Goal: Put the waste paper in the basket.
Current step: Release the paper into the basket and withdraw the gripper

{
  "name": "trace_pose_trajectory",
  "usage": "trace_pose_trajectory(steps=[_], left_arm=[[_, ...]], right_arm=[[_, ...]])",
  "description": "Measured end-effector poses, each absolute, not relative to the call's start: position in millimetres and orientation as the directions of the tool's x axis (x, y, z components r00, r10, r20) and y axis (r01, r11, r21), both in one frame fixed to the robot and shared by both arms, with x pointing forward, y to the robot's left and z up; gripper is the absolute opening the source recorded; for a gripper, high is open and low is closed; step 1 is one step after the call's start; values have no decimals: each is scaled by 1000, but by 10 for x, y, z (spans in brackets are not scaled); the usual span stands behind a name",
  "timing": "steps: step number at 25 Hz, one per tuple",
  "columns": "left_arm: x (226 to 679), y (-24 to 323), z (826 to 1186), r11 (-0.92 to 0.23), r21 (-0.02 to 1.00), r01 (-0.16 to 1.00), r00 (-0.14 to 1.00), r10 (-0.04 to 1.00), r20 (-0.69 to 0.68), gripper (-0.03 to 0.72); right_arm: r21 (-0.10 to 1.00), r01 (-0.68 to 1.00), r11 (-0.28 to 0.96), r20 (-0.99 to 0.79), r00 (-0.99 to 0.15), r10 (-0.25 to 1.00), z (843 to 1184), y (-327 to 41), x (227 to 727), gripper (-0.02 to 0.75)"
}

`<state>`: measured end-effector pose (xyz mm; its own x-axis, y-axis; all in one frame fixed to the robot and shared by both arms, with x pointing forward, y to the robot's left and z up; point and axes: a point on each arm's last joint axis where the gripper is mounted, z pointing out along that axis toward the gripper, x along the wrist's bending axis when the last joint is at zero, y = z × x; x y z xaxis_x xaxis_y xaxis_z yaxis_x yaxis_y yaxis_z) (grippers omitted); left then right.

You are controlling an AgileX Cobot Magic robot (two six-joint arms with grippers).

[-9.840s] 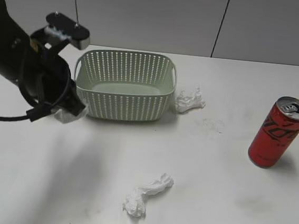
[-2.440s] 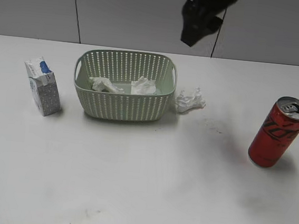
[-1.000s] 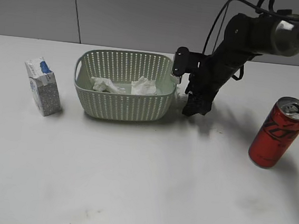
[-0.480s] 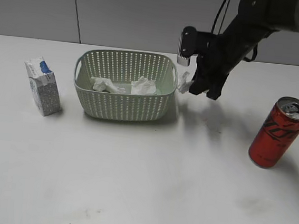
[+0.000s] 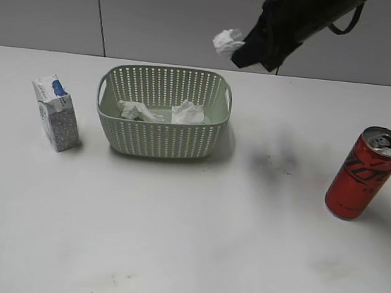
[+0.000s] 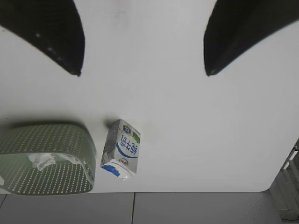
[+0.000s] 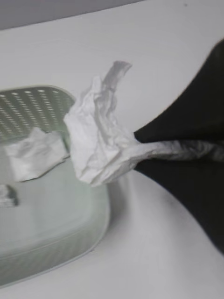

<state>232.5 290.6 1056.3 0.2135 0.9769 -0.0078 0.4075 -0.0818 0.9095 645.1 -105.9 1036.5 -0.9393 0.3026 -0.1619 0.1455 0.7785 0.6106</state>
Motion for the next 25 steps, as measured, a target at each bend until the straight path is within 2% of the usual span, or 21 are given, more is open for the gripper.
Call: trace_pose_trajectory(steps=[4,7,10,14,16,18,20,21,22,25], left_arm=[[2325,2906,10563,-82,910,408,214,977,-8,588],[2325,2906,10563,-82,910,408,214,977,-8,588],[2325,2906,10563,-82,910,408,214,977,-8,588],[2325,2906,10563,-82,910,408,214,977,-8,588],[2325,2906,10563,-82,910,408,214,977,-8,588],[2325,2906,10563,-82,910,408,214,977,-8,588],[2325,2906,10563,-82,910,408,214,977,-8,588],[2325,2906,10563,-82,910,408,214,977,-8,588],[2325,2906,10563,-82,910,408,214,977,-8,588],[2325,2906,10563,-82,910,408,214,977,-8,588]], right_arm=[[760,208,615,-41,-930,365,10491,-776,6381,35],[801,183,571,-67,-919,389,10516,-523,6330,35],[805,161,571,-95,-915,392,10404,-294,6292,35],[751,136,646,-140,-924,356,10044,-124,6307,47],[723,141,676,-144,-926,348,9858,-111,6345,110],[706,182,685,-120,-922,368,9717,-109,6372,246],[696,255,671,-78,-902,424,9637,-121,6397,463],[694,284,662,-65,-890,451,9621,-128,6408,540],[690,309,654,-58,-877,476,9617,-138,6417,591],[680,363,637,-39,-850,526,9624,-162,6427,626]])
